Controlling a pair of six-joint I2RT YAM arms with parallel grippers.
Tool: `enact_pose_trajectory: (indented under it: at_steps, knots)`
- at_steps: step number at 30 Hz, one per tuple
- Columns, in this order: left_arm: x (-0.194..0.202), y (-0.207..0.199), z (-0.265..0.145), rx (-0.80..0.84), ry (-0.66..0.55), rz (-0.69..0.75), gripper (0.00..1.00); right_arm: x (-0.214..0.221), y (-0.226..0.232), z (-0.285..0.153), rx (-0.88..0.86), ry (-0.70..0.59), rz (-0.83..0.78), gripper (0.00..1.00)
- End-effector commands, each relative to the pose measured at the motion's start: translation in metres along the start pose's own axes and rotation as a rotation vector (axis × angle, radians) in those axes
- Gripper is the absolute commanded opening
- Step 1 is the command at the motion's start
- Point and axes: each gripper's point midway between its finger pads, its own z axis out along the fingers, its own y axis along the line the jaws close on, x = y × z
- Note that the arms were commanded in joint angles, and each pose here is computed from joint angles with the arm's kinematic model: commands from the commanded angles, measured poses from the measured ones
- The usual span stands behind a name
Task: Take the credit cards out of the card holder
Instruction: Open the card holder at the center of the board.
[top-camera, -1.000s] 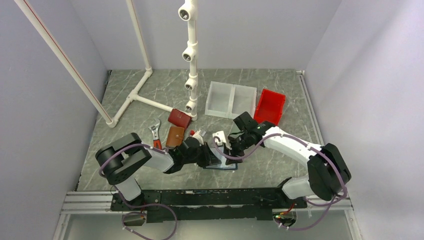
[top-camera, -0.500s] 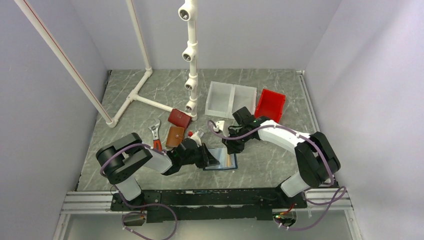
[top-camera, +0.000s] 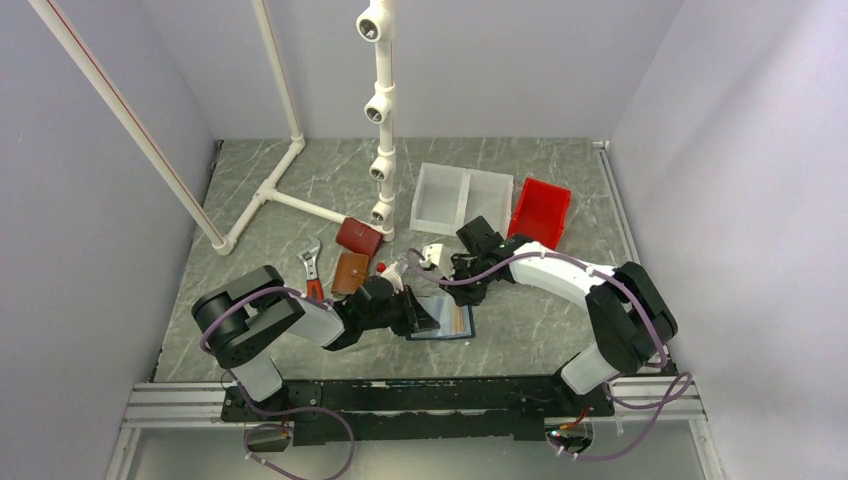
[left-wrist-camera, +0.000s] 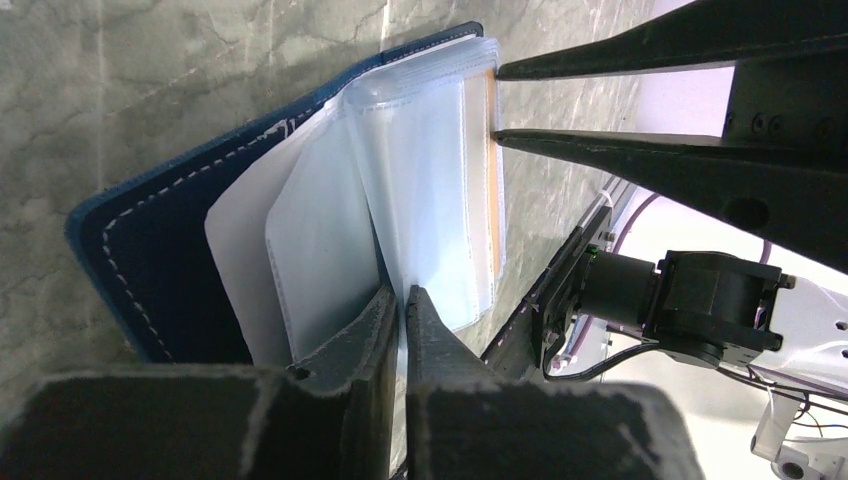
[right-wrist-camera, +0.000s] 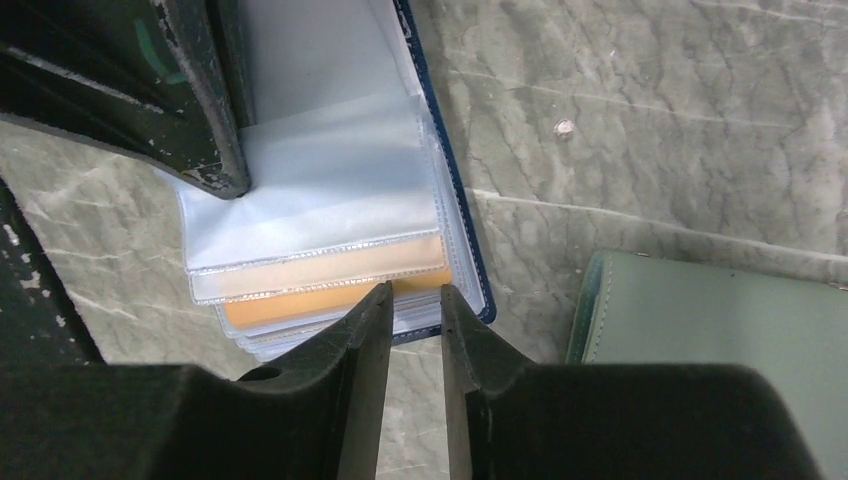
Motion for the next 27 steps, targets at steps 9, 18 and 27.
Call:
enact_pose_trajectory:
  at_steps: [9,18,27]
  knots:
    - [0.012,0.018,0.000,-0.055,0.052,0.013,0.17,-0.009,-0.011,0.013,0.113,0.034,-0.054,0.30]
    - [0.013,0.018,0.000,-0.036,0.044,-0.006,0.30,-0.013,0.000,0.025,0.097,0.048,-0.080,0.35]
    - [0.010,0.026,-0.003,-0.050,0.023,-0.051,0.31,-0.018,0.007,0.027,0.065,0.034,-0.065,0.42]
